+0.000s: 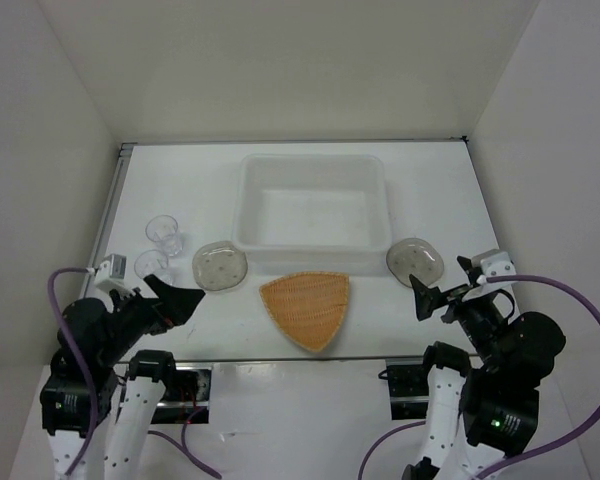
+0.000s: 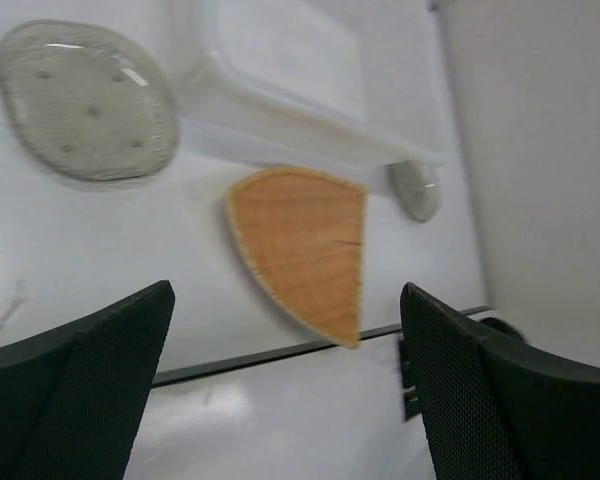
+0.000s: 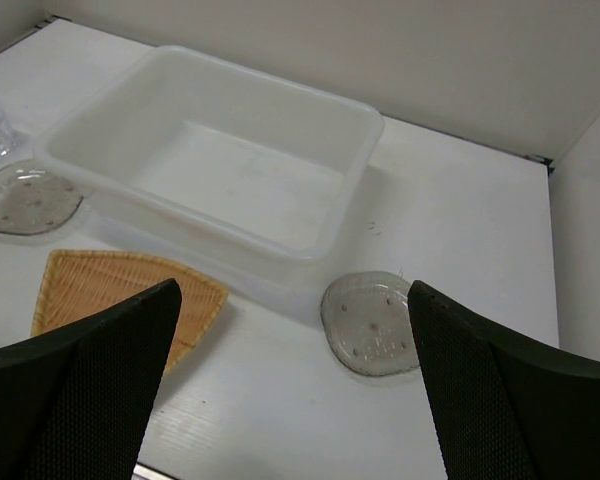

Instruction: Place the mixed dishes into the plastic bin

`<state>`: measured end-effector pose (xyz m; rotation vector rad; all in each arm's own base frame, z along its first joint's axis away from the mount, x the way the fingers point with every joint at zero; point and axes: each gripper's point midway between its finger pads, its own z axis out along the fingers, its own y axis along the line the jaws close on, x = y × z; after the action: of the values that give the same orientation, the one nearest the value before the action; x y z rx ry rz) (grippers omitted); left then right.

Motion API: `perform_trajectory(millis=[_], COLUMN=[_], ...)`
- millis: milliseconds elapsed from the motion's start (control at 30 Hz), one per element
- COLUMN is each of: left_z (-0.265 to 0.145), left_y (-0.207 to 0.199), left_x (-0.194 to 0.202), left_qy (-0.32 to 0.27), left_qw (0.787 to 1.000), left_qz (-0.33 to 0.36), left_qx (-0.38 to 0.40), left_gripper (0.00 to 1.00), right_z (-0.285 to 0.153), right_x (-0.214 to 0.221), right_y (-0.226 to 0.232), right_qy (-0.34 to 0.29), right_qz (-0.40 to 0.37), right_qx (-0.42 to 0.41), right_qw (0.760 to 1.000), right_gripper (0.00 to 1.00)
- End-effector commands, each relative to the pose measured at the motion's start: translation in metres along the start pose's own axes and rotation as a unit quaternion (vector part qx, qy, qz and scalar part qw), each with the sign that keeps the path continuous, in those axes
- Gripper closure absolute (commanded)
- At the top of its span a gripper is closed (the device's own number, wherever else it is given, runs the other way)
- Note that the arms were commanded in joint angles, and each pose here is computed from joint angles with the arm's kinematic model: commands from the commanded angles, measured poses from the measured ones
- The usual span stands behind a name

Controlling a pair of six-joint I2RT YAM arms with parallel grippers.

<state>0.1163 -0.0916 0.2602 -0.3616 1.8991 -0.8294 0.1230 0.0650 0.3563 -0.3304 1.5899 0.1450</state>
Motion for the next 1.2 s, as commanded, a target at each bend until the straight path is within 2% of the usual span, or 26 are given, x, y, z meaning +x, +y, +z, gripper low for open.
perform_trajectory(millis=[0, 100, 167, 233, 300, 333, 367, 500, 567, 600, 733, 933, 1167], left_z=[0.007, 0.009, 0.029, 0.041, 0.050, 0.046, 0.048, 0.056, 0.056, 0.060, 0.066, 0.084, 0.114], left_y=[0.023, 0.004, 0.001, -0.002, -0.034, -0.041, -0.043, -0.023, -0.027, -0.014, -0.004, -0.004, -0.003], left_x=[-0.021, -0.042, -0.042, -0.033, -0.012, 0.023, 0.033, 0.057, 0.073, 0.089, 0.094, 0.091, 0.105], left_qy=[0.000, 0.014, 0.075, 0.132, 0.167, 0.221, 0.230, 0.224, 0.249, 0.269, 0.273, 0.276, 0.296], left_qw=[0.995, 0.992, 0.985, 0.978, 0.978, 0.967, 0.965, 0.969, 0.958, 0.954, 0.956, 0.956, 0.952], left_qz=[0.057, 0.098, 0.138, 0.144, 0.122, 0.086, 0.062, 0.011, -0.022, -0.036, -0.023, -0.036, -0.044], left_qx=[-0.084, -0.073, -0.072, -0.068, 0.026, 0.091, 0.109, 0.105, 0.139, 0.126, 0.101, 0.091, 0.065], left_gripper=[0.00, 0.00, 0.00, 0.00, 0.00, 0.00, 0.00, 0.00, 0.00, 0.00, 0.00, 0.00, 0.00], right_z=[-0.004, -0.006, -0.008, -0.007, -0.006, -0.003, -0.003, -0.005, -0.007, -0.008, -0.003, 0.016, 0.024], right_x=[-0.010, -0.006, -0.009, -0.008, -0.008, -0.007, -0.007, -0.009, -0.008, -0.008, -0.005, 0.006, 0.012], right_y=[0.007, 0.009, 0.011, 0.007, 0.006, 0.002, 0.000, 0.003, 0.008, 0.009, 0.002, -0.036, -0.050], right_qy=[-0.025, -0.025, -0.032, -0.030, -0.029, -0.024, -0.023, -0.030, -0.037, -0.039, -0.029, 0.027, 0.047], right_qz=[-0.034, -0.034, -0.041, -0.041, -0.041, -0.037, -0.036, -0.058, -0.074, -0.084, -0.101, -0.030, -0.005], right_qx=[-0.007, -0.003, -0.001, 0.011, 0.018, 0.026, 0.033, 0.052, 0.061, 0.068, 0.093, 0.086, 0.081], right_qw=[0.999, 0.999, 0.999, 0.999, 0.999, 0.999, 0.999, 0.996, 0.995, 0.993, 0.990, 0.995, 0.996], right_gripper=[0.02, 0.02, 0.02, 0.02, 0.02, 0.02, 0.02, 0.02, 0.02, 0.02, 0.02, 0.02, 0.02])
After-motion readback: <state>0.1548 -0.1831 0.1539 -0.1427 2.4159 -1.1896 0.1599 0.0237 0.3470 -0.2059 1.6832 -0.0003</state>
